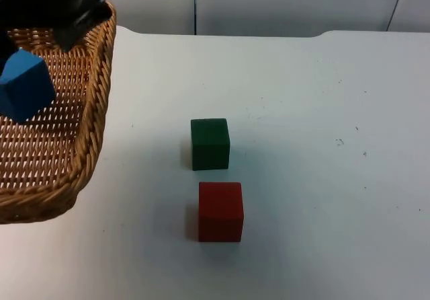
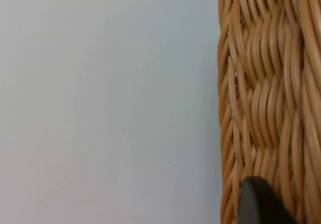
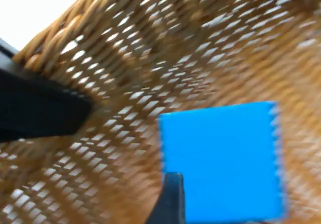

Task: Pick up the basket with the left hand and place the blue cube into the basket with the right hand.

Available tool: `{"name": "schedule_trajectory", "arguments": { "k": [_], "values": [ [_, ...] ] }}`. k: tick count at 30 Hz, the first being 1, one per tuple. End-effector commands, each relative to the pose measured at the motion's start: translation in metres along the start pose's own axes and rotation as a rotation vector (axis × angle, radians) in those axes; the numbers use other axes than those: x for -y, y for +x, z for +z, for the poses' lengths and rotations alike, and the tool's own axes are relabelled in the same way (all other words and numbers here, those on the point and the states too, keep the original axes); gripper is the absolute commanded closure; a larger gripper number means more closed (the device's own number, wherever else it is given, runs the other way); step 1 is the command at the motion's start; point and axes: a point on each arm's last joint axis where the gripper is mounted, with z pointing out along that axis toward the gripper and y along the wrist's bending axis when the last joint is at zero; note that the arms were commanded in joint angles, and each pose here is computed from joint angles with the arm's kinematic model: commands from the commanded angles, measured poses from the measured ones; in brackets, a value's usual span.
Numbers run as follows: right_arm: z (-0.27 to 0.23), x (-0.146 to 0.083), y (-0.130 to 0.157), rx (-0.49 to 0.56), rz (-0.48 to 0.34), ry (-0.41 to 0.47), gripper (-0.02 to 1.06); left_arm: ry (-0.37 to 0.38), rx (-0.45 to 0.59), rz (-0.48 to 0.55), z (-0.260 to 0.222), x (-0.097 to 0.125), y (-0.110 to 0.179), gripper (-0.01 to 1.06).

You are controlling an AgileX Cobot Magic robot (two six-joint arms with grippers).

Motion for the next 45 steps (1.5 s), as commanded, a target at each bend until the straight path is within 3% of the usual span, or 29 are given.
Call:
{"name": "schedule_trajectory", "arguments": {
  "k": [1, 6, 8, 11, 19, 31, 38, 41, 45],
  "values": [
    [-0.024, 0.002, -0.005, 0.024, -0.026, 0.048, 0.29, 0.033, 0.017, -0.027, -0.002, 0.004, 0.0, 1.05],
    [-0.089, 0.018, -0.017, 0.112, -0.06, 0.185, 0.29, 0.033, 0.017, -0.027, -0.002, 0.004, 0.0, 1.05],
    [-0.107, 0.021, -0.019, 0.141, -0.06, 0.202, 0.29, 0.033, 0.017, -0.027, -0.002, 0.004, 0.0, 1.05],
    [-0.159, 0.039, -0.02, 0.205, -0.018, 0.255, 0.29, 0.035, 0.024, -0.031, -0.002, 0.004, -0.001, 1.05],
    [-0.257, 0.052, -0.011, 0.372, 0.004, 0.203, 0.3, 0.03, 0.055, -0.022, -0.002, 0.003, -0.004, 1.05],
    [-0.389, 0.03, 0.026, 0.632, -0.088, 0.135, 0.3, 0.014, 0.053, -0.04, 0.008, -0.006, -0.006, 1.05],
    [-0.459, 0.02, 0.062, 0.777, -0.1, 0.136, 0.3, 0.072, 0.011, -0.082, 0.035, -0.023, -0.01, 1.05],
    [-0.469, 0.015, 0.074, 0.787, -0.102, 0.089, 0.3, 0.076, -0.004, -0.087, 0.04, -0.027, -0.012, 1.05],
    [-0.465, 0.008, 0.097, 0.722, -0.131, 0.034, 0.31, 0.083, -0.014, -0.09, 0.049, -0.034, -0.014, 1.05]
  ]
}}
